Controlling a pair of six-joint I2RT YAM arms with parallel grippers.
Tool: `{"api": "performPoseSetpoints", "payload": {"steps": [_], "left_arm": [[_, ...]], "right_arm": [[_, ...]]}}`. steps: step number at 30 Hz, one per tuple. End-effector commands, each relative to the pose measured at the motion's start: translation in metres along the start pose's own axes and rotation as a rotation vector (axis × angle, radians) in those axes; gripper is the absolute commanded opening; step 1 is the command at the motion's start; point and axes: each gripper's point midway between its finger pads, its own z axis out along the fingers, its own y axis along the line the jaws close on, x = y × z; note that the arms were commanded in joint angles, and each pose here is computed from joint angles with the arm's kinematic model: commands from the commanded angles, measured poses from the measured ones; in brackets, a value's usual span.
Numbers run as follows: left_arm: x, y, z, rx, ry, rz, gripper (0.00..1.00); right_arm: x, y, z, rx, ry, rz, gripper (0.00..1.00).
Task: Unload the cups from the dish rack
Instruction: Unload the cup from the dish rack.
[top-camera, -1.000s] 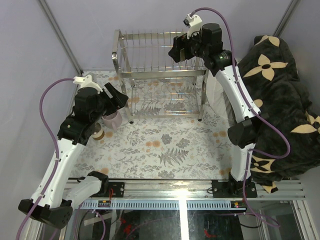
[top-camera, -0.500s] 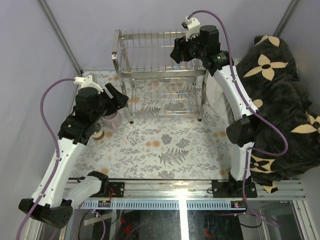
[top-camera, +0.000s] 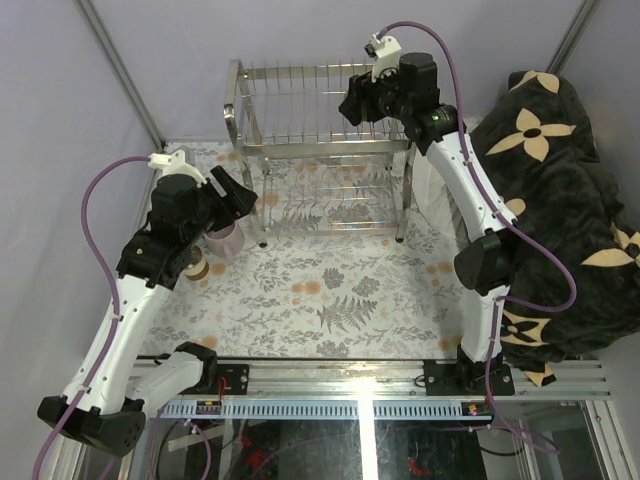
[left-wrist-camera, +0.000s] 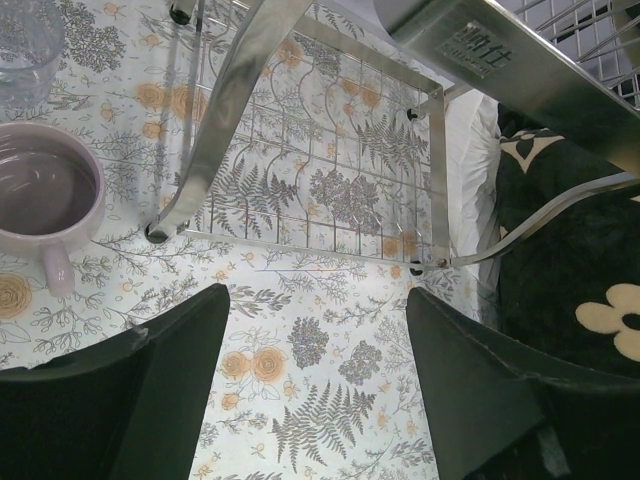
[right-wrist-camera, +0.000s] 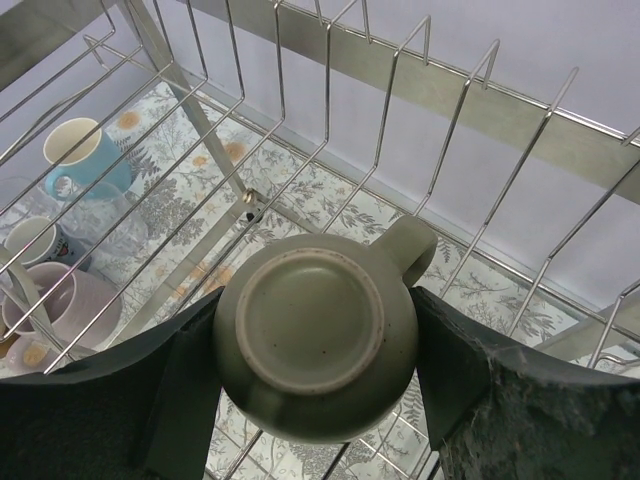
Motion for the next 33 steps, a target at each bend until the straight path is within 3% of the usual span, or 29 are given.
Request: {"api": "performPoseSetpoints", "payload": {"steps": [1,23,33], "left_arm": [[-0.008,-0.008,0.004,0.033,-0.030,0.008,0.72],[-0.013,-0.012,0.008,0.036,-0.039,0.009,0.72],[-0.015,-0.013,0.008,0.036,-0.044,0.015,0.72]], "right_arm": [[-0.061,0.008,-0.029,0.001,-0.181,-0.030,0.00],[-0.122,0.021,-0.057,-0.027,-0.379,-0.024,0.00],[-0.161,0.033,-0.095,-0.177,-0.525,0.123,0.00]]}}
